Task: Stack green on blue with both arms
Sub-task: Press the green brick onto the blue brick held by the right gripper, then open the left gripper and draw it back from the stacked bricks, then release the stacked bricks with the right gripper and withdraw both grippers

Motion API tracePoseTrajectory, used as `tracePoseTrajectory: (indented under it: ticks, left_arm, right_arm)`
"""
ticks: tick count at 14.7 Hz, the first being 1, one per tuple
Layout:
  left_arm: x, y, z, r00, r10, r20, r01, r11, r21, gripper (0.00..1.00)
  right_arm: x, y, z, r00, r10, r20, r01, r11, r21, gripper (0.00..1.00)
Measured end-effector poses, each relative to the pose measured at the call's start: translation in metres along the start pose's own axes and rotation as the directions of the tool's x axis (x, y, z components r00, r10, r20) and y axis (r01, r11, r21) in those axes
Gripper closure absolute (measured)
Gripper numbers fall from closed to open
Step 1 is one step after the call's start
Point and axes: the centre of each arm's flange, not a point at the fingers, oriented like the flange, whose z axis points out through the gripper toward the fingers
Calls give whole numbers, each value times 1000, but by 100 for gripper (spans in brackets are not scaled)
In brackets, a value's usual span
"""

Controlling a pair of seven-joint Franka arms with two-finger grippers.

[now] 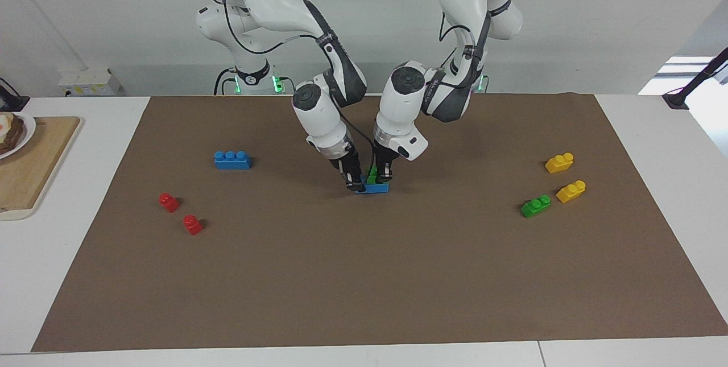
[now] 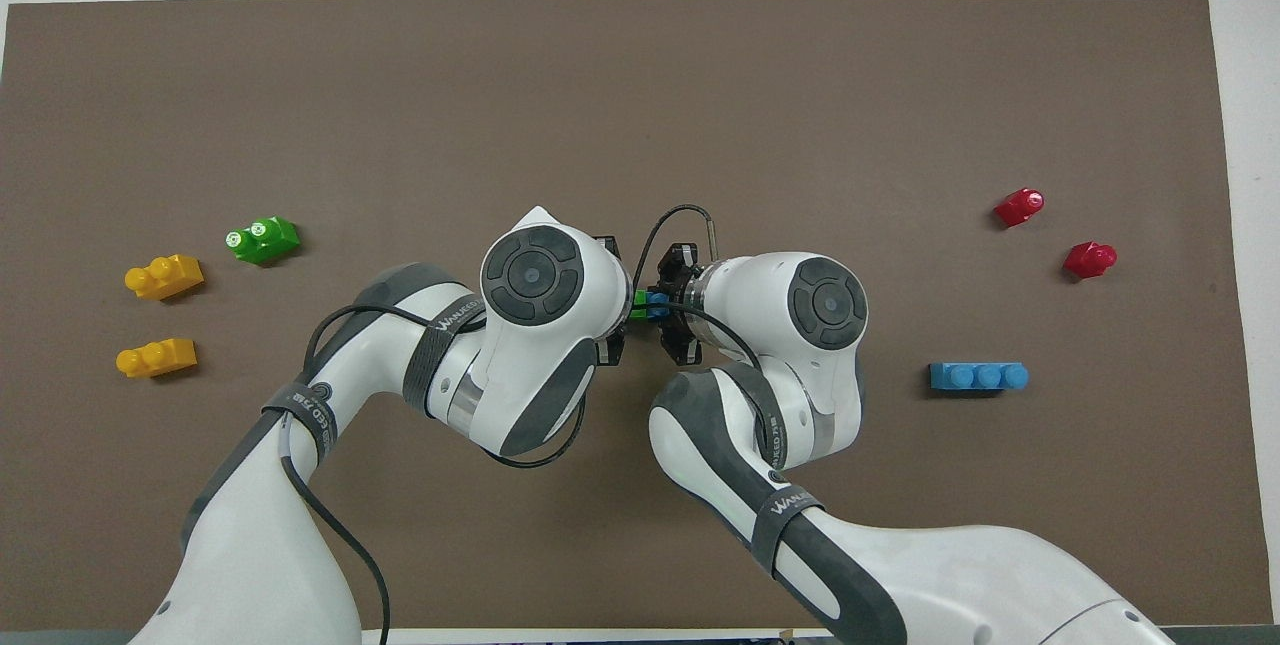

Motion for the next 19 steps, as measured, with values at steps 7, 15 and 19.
tracePoseTrajectory:
  ticks: [7, 15, 19]
  left_arm:
    - [20, 21, -33, 999, -18, -29, 17, 999, -29, 1]
    - [126, 40, -130, 968, 235, -90, -231, 972, 51, 0]
    - [200, 45, -176, 918, 386, -86, -380, 921, 82, 0]
  right_arm:
    - [0, 0, 0, 1000, 1, 0, -1, 1000, 0, 66]
    - [10, -2, 1, 999, 44, 8, -44, 999, -5, 11]
    - [17, -16, -11, 997, 77, 26, -77, 997, 6, 3]
